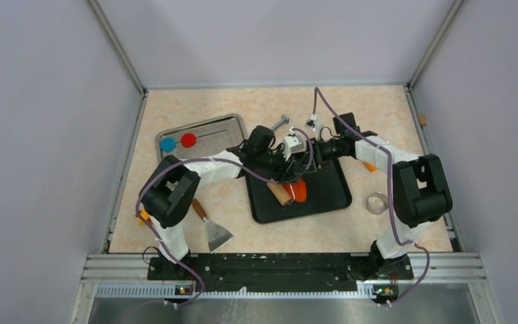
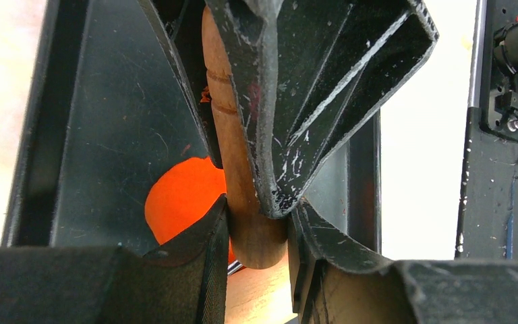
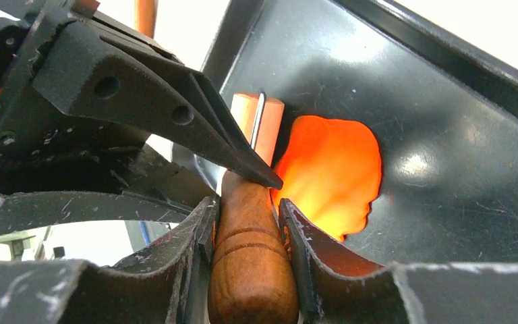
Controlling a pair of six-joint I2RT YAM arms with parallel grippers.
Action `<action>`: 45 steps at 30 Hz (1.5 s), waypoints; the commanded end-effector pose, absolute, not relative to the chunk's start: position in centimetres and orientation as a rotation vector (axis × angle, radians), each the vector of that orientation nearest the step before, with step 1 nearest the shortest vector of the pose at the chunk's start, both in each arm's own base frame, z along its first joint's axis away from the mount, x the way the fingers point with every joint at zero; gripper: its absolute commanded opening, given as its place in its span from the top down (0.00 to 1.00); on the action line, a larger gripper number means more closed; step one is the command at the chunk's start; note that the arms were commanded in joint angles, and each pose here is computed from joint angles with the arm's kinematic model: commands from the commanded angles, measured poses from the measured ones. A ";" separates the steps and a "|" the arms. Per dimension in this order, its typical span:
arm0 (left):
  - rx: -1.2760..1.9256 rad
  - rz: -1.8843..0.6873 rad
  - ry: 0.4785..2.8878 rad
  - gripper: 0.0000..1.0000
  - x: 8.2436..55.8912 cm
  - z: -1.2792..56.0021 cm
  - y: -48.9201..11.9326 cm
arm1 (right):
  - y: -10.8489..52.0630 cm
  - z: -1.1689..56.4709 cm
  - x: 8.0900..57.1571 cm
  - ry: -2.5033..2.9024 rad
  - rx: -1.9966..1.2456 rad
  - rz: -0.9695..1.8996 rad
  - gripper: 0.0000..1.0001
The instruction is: Roll out the dumpling wrappers from the dough
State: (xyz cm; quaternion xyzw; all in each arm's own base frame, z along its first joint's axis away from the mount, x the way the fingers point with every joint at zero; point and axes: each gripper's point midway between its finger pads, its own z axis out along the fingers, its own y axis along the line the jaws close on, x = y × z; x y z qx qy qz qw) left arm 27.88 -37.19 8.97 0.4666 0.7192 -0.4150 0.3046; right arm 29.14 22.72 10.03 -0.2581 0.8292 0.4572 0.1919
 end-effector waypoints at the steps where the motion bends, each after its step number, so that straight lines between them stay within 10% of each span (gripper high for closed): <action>1: 1.212 -1.098 1.880 1.00 28.2 14.0 -36.4 | 21.8 14.4 33.0 2.236 -0.704 1.136 1.00; 31: 1.147 -1.251 1.903 1.00 31.1 3.8 -46.6 | 13.3 6.7 33.9 2.544 -0.505 0.845 1.00; 45: 1.142 -1.299 1.710 1.00 33.0 11.3 -50.3 | 12.3 15.0 33.2 2.380 -0.546 0.858 1.00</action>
